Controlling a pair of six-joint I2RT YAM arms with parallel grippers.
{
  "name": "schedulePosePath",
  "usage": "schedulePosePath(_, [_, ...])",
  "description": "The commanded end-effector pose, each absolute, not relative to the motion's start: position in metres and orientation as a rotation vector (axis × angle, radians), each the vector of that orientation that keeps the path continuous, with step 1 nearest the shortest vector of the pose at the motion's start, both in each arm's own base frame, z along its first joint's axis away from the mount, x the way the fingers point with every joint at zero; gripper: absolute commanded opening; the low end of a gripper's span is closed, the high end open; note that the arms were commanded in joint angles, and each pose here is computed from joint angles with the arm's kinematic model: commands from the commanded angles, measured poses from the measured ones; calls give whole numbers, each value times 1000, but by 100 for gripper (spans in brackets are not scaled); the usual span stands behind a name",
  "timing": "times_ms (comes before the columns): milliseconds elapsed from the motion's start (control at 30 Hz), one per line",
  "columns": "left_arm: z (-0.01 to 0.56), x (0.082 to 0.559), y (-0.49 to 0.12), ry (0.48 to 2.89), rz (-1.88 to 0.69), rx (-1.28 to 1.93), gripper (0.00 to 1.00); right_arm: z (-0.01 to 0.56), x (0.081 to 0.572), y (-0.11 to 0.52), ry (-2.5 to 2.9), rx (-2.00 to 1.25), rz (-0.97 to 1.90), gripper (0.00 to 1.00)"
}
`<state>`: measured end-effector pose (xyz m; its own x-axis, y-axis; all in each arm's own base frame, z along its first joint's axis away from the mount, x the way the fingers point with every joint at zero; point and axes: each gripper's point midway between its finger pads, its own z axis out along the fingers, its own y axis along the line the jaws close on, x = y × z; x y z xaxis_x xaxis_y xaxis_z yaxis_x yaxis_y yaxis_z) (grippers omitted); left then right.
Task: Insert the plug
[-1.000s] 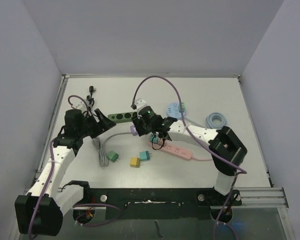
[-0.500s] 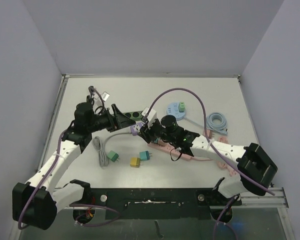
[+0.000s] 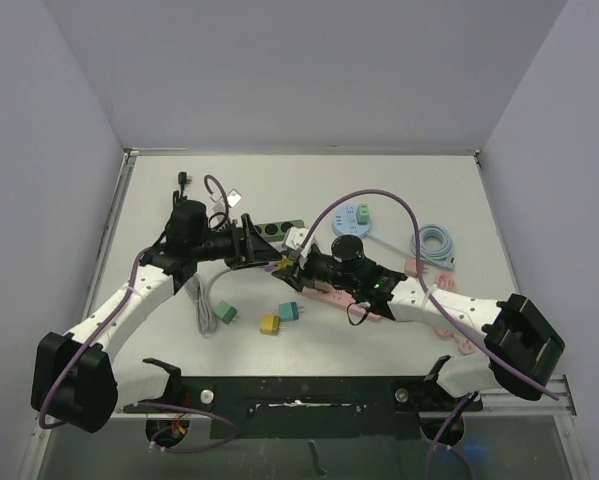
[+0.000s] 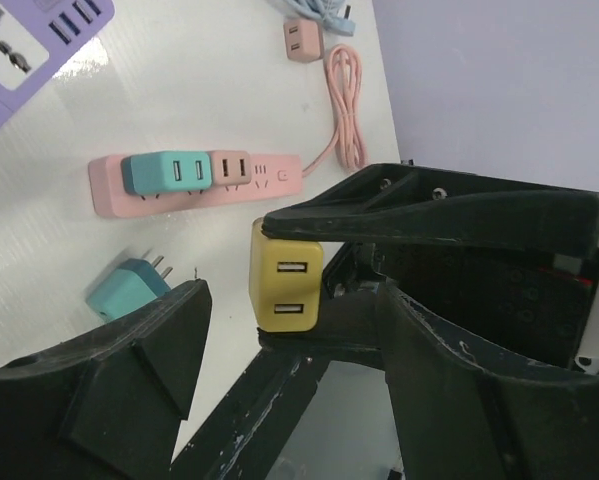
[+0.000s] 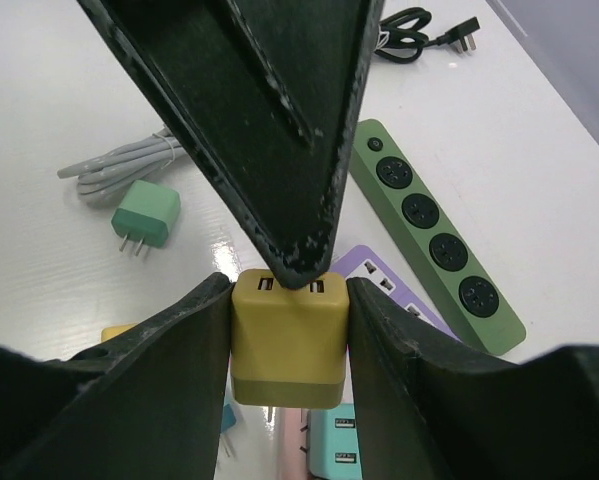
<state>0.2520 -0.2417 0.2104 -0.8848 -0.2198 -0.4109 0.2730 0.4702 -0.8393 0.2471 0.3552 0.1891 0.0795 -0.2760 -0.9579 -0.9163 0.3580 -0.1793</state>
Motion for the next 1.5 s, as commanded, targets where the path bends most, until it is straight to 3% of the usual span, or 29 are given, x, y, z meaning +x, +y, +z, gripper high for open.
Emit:
schedulePosePath(0, [220, 243, -251, 2254, -1480, 155, 64, 226, 246, 370, 1248, -1185, 688, 40])
schedulePosePath(233, [212, 229, -254, 2274, -1561, 165, 51, 226, 249, 379, 1227, -1218, 690, 40])
schedulePosePath(600, [203, 213, -264, 2285, -1590, 271, 47, 228, 254, 387, 1243, -1212, 706, 40])
schedulePosePath(867, [197, 214, -266, 2290, -1560, 311, 19, 227, 253, 388, 1261, -1212, 724, 43])
schedulePosePath(933, [196, 217, -265, 2288, -1530, 332, 8, 226, 255, 388, 1295, -1194, 723, 50])
schedulePosePath(1000, [196, 222, -263, 2280, -1480, 363, 1, 225, 259, 385, 1339, -1164, 713, 65])
schedulePosePath(1133, [203, 240, -257, 2219, -1357, 476, 0, 222, 257, 369, 1401, -1094, 706, 96])
schedulePosePath(1467, [205, 304, -238, 2039, -917, 881, 0, 224, 267, 277, 1636, -548, 688, 100])
